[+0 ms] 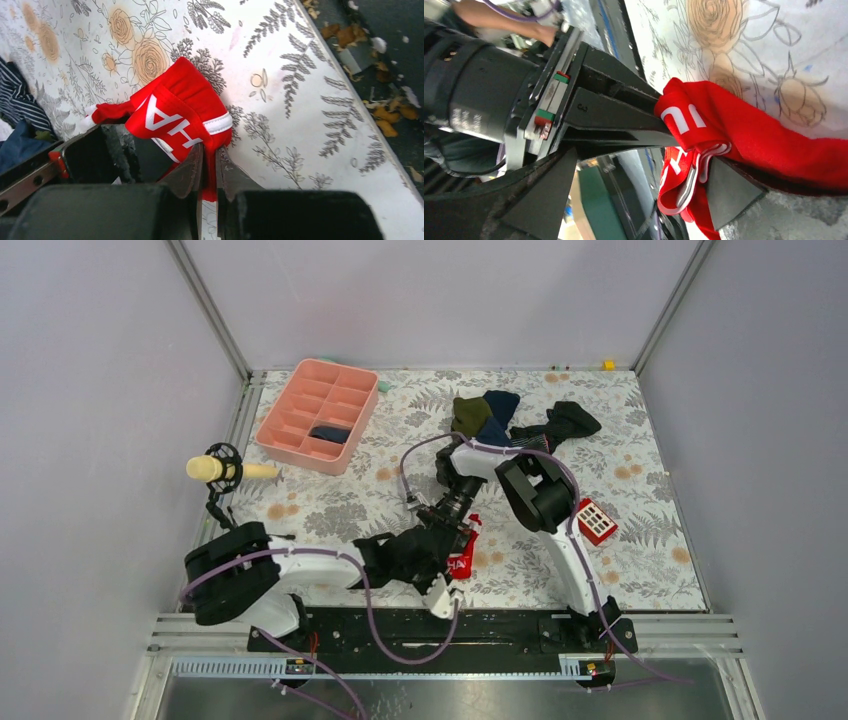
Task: Roll the underwear
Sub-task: Roll the underwear to the center of the board.
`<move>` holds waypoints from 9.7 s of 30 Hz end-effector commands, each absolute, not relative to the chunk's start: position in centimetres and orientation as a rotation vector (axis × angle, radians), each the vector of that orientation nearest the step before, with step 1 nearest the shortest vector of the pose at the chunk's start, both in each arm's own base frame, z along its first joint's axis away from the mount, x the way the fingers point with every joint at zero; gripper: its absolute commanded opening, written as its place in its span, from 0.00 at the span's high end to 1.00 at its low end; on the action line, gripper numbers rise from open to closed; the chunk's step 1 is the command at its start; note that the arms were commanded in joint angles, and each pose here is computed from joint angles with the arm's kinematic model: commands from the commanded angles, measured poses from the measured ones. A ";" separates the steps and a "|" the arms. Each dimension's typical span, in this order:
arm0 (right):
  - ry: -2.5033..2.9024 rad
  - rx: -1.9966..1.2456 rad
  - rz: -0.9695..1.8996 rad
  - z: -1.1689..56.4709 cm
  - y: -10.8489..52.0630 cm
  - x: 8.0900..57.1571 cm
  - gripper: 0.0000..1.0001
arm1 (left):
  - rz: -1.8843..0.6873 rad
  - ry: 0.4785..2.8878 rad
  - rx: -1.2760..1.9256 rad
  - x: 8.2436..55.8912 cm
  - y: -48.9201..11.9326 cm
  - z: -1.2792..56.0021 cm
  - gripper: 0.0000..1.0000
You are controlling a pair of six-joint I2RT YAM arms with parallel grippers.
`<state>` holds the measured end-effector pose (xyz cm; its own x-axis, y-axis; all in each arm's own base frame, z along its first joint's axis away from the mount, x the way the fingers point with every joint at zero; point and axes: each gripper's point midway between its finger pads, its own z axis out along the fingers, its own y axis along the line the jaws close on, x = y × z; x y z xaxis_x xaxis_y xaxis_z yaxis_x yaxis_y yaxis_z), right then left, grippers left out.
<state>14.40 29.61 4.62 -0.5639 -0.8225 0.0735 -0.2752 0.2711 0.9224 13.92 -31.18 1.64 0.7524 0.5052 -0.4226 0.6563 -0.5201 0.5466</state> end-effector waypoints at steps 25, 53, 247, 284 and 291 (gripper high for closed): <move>-3.743 1.985 -0.962 27.2 17.7 27.2 0.09 | -1.351 1.545 2.523 6.4 -26.8 0.5 1.00; -2.277 2.888 -1.179 7.6 26.5 10.6 0.33 | -1.819 2.465 1.411 13.8 -33.1 1.4 1.00; -2.345 2.793 -0.479 3.8 24.2 19.3 0.26 | -1.730 2.857 0.959 20.4 -33.8 0.4 1.00; -3.003 1.320 -0.996 1.5 26.0 16.0 1.00 | -0.917 2.034 0.592 29.6 -22.7 16.7 0.63; -2.782 0.885 -1.250 0.3 26.3 15.6 1.00 | -0.729 1.417 1.361 21.0 -26.1 16.1 0.54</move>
<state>18.56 26.96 2.53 -0.7197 -0.4855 -0.4964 -0.6940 0.5223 0.4955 23.01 -23.74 14.46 -0.4215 0.2786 -0.8630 0.8407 0.4769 -0.2566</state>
